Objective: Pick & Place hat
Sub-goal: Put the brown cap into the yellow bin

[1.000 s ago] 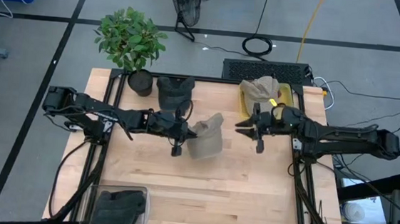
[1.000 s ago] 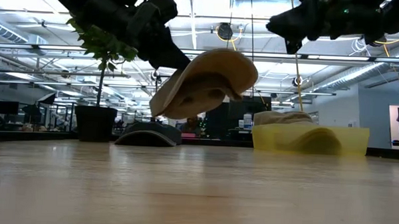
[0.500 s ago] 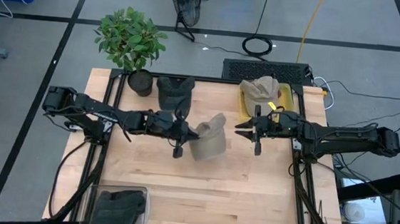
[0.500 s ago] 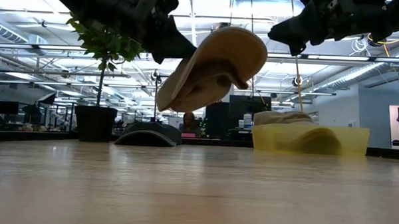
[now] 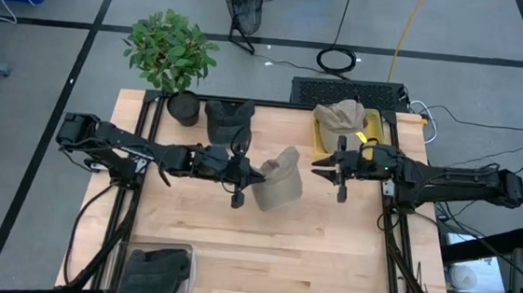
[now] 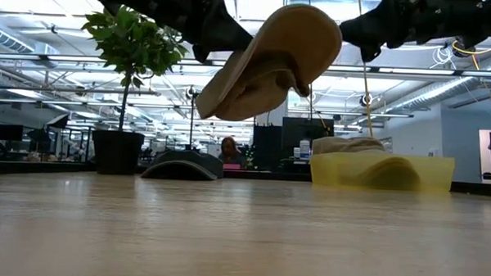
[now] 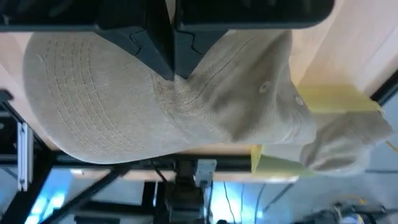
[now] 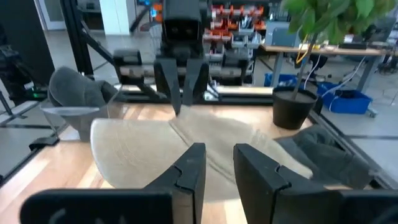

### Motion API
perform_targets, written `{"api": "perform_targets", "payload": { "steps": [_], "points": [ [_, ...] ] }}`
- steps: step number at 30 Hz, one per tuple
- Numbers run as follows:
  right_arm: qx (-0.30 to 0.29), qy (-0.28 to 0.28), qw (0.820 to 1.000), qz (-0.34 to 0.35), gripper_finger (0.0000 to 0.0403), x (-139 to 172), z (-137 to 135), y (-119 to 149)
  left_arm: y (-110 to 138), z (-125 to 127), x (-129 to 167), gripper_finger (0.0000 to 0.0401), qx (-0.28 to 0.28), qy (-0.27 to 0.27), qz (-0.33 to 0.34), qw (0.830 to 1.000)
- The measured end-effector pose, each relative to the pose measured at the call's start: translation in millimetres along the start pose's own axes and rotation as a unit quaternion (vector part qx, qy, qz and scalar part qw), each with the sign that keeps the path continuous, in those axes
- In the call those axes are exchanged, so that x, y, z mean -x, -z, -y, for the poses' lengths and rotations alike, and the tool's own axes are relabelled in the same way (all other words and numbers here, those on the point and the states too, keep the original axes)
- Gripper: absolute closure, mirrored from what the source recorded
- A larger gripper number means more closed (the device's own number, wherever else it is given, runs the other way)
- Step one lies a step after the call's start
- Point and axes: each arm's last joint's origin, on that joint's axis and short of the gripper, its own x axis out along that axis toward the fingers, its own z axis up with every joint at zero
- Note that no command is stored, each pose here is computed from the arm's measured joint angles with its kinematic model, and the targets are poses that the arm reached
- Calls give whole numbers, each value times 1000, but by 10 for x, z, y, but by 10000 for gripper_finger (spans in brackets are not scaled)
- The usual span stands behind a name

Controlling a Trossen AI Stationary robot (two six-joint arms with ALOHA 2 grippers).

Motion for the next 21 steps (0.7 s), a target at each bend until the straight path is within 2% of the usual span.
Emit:
{"api": "perform_targets", "payload": {
  "steps": [5,9,16,21],
  "points": [
    [1,2,1000,24,332,145,-16,-84,58,-7,-234,398,0,7,-5,1000],
    [-3,22,1000,20,332,221,-17,-93,59,-9,-528,395,-1,18,-51,999],
    [-12,36,999,-31,332,247,-16,1,-9,66,-1030,390,-5,23,-96,995],
    [-42,36,992,-117,332,300,-27,168,50,138,-1430,396,-6,37,-87,995]
  ]
}}
